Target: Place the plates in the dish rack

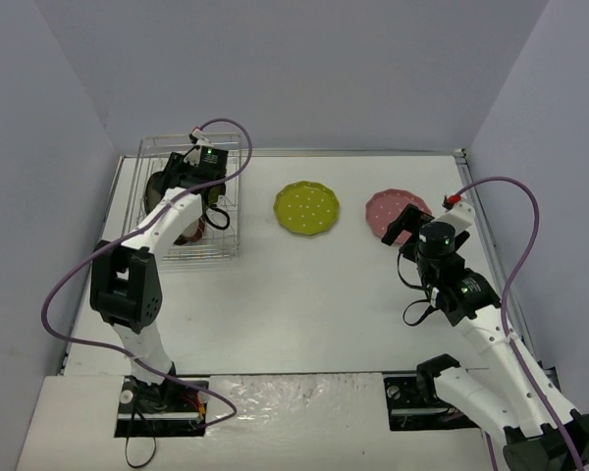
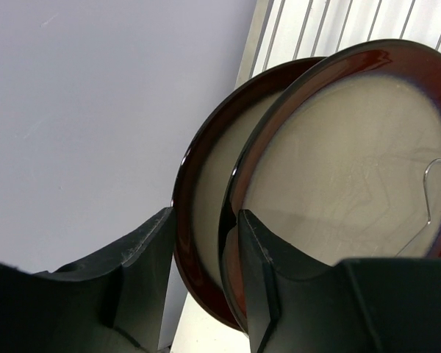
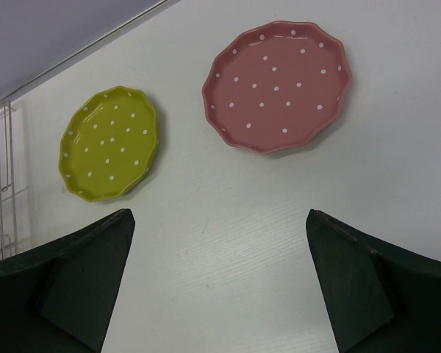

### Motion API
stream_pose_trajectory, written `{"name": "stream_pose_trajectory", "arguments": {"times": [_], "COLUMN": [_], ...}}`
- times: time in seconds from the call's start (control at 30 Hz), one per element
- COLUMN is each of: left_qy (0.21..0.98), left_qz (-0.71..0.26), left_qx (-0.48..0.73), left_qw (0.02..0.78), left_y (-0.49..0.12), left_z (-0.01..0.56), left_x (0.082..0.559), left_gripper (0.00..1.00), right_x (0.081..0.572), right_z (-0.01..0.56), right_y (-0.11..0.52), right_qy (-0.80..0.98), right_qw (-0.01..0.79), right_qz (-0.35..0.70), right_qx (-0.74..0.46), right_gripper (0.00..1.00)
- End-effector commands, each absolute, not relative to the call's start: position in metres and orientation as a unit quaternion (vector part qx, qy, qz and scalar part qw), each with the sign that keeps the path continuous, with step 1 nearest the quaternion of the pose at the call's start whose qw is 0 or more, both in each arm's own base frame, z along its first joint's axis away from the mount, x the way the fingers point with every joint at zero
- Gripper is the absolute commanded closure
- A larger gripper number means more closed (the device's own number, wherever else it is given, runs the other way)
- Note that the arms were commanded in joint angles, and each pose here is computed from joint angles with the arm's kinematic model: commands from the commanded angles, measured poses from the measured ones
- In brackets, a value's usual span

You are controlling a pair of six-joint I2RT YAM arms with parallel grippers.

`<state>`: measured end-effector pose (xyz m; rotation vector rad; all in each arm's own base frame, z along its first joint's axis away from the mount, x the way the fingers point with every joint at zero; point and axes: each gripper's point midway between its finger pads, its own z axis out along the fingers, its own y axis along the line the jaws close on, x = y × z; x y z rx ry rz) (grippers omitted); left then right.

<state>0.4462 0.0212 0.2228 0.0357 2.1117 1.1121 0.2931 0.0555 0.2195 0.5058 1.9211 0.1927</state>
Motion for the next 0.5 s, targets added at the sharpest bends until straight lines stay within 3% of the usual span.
{"name": "stream_pose_trajectory", "arguments": {"times": [0.0,0.47], "left_qy": [0.792,0.768], "left_qz": [0.428,0.393], "left_qx": [-0.046,-0.015], "left_qw": [0.433,0.505], "left_y": [0.029,-0.026], "left_z": [0.295,0.378], "left_x": [0.435,0.413], "left_gripper": [0.64,0.48], "right_x": [0.300,0.315], "right_z": [0.238,0.243], "right_y": [0.057,0.055], "right_qy": [0.787,0.788], "right_qw": [0.568,0.567], "right_qz": [0.098,0.076], "right_qx": [0.221,0.230], "right_gripper": [0.00,0.00]}}
